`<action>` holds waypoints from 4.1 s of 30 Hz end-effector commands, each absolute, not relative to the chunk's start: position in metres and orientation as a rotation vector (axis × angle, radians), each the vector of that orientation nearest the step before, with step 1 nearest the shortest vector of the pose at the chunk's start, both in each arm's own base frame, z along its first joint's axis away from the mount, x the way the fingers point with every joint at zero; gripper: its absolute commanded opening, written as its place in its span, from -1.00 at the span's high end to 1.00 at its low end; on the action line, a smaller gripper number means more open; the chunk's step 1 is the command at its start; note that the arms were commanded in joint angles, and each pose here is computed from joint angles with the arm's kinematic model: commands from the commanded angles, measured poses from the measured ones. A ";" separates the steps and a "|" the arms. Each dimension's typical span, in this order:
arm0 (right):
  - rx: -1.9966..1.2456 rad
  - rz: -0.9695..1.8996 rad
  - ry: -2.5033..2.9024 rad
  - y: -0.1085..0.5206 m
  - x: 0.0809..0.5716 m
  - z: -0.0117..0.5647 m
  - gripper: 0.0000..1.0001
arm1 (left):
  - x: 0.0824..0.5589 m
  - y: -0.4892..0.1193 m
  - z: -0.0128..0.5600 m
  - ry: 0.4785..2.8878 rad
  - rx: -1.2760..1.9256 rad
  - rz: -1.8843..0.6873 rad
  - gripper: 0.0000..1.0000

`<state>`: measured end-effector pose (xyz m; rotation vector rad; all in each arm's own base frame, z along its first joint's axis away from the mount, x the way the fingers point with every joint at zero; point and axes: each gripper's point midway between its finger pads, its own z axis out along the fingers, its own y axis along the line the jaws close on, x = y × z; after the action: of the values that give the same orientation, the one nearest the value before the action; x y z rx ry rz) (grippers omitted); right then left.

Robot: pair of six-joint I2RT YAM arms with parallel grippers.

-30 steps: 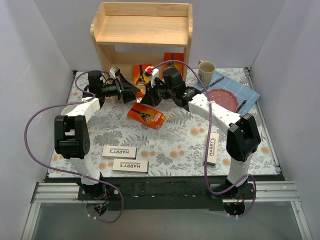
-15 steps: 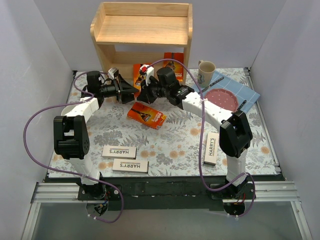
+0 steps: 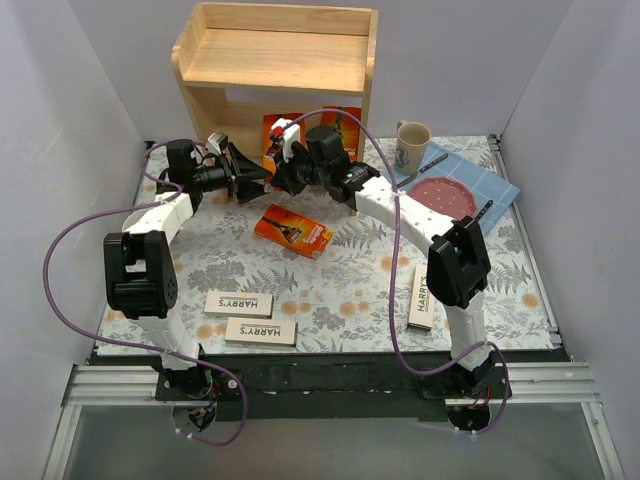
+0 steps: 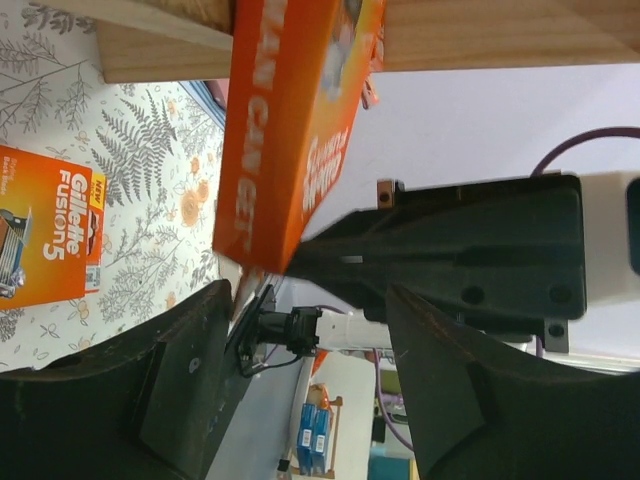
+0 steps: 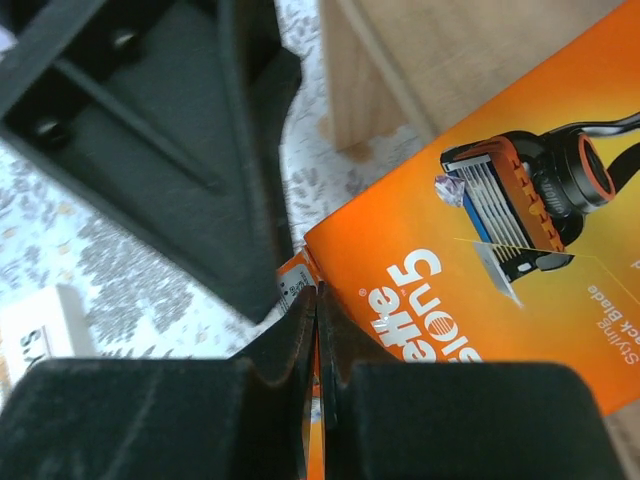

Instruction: Place and organize the shaving razors onto the shelf

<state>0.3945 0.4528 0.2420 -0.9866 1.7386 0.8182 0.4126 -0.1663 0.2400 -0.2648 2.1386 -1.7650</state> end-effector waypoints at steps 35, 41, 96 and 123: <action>-0.927 0.710 1.523 0.385 0.371 0.339 -0.11 | 0.397 -0.049 0.341 1.679 0.034 -0.489 -0.53; -0.765 0.575 1.654 0.328 0.360 0.332 -0.45 | 0.439 -0.024 0.357 1.558 0.038 -0.314 -0.57; -0.403 0.325 1.543 0.261 0.491 0.334 -0.85 | 0.540 -0.024 0.362 1.363 0.088 -0.110 -0.06; -0.350 0.125 1.507 0.242 0.507 0.332 -0.45 | 0.557 -0.036 0.340 1.368 0.237 -0.231 0.97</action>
<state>0.5007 0.2506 0.2975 -0.4003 1.6095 0.1634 0.5834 -0.0011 0.3027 0.1056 1.4453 -0.1250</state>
